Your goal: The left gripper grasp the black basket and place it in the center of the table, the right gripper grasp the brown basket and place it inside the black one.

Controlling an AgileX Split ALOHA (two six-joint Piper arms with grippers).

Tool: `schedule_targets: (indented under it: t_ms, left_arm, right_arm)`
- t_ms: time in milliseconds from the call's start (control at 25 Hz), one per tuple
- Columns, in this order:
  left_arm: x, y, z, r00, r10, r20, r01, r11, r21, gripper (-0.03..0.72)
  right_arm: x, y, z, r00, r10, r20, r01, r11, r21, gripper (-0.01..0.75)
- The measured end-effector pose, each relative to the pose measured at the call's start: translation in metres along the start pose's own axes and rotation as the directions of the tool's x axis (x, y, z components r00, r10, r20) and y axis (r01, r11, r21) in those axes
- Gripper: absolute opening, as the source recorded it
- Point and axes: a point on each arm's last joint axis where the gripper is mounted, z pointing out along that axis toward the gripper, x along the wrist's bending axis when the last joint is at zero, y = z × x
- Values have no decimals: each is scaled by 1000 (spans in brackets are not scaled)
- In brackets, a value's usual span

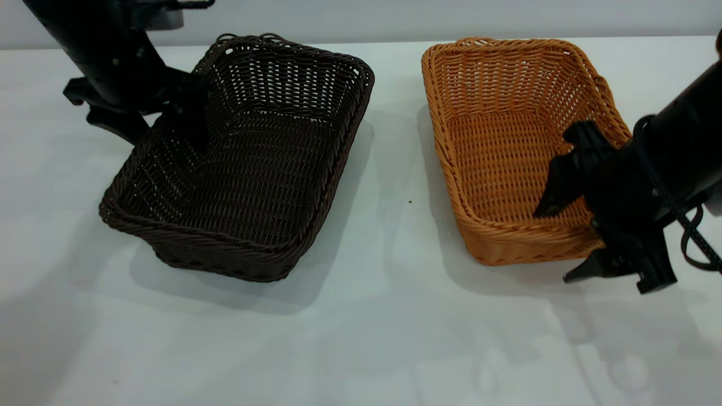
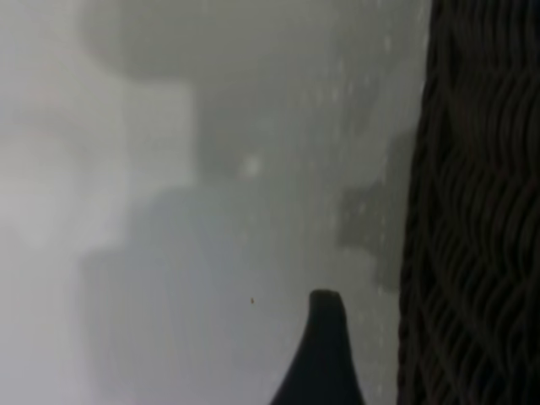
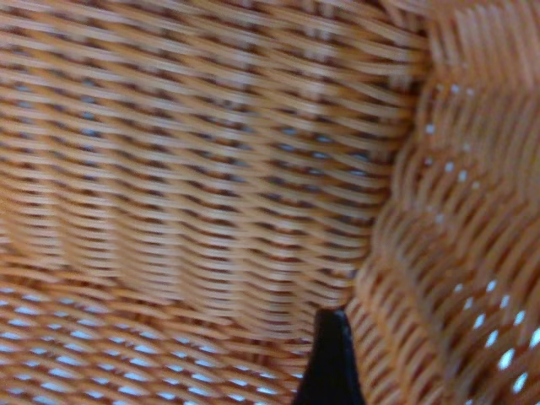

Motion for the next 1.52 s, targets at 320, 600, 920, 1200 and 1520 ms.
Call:
schedule_targets:
  t_ms: [320,600,920,1200,1520]
  left_arm:
    - [1,-2,8,1000,1,-3,-1,1000,1,539]
    - [1,1,10,1000,0,-9,-1,999,-32,462]
    - [-10,-2,18,1000,31,-4,-31,999,-23,323]
    - [-10,-3,19,999,45,-4,-45,999,0,84]
    - [-3,-2,12,974,208,-86,-206,978,23,83]
  right_arm:
    - [-3,-1,5,1000,2,15,-3,1000,19,505]
    - [-2,2,5,1000,2,18,-1,1000,-15,468]
    - [-2,3,5,1000,2,19,-1,1000,-23,267]
    - [1,3,3,1000,-3,6,3,1000,-23,69]
    - [40,26,-34,954,-272,-123,254,956,-143,67]
